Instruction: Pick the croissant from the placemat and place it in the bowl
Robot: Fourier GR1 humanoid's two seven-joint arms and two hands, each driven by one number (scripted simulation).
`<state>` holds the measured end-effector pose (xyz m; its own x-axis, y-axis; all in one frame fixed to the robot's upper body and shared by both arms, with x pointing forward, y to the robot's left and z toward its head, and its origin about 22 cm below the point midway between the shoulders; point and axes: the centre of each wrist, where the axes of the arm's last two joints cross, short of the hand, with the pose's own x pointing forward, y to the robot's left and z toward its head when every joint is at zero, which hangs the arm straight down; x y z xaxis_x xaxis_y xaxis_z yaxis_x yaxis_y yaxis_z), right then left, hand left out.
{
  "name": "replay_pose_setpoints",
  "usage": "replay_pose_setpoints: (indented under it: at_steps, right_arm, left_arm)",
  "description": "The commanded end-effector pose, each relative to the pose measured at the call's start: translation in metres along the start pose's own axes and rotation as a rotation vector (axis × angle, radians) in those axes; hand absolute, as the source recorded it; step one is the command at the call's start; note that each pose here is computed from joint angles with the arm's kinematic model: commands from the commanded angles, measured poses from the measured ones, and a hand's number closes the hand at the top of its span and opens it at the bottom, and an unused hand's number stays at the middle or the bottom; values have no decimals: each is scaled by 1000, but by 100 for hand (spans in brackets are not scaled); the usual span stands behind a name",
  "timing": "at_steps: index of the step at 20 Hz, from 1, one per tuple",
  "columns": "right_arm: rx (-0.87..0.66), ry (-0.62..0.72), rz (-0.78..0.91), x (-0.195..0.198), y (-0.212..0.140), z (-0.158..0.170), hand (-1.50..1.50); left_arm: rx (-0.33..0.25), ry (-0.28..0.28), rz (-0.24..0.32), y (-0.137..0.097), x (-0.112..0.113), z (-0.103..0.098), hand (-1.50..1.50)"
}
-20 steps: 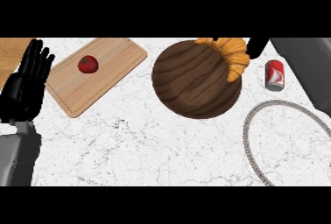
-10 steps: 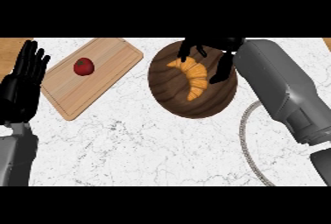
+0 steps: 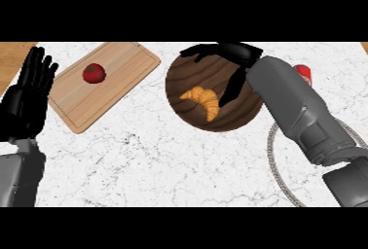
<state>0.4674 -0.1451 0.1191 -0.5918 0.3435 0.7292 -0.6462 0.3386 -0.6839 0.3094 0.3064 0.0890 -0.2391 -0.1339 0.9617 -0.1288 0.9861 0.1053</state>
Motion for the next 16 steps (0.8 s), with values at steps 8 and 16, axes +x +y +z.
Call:
replay_pose_setpoints:
  at_steps: [8,16]
  right_arm:
    - [-352,-18,-249,-2,-65,61,-150]
    - [-452,4,-328,-2,-100,116,-150]
  left_arm:
    - [-29,-12,17,-8,4,-5,0]
    - [-67,-48,23,-16,4,-7,0]
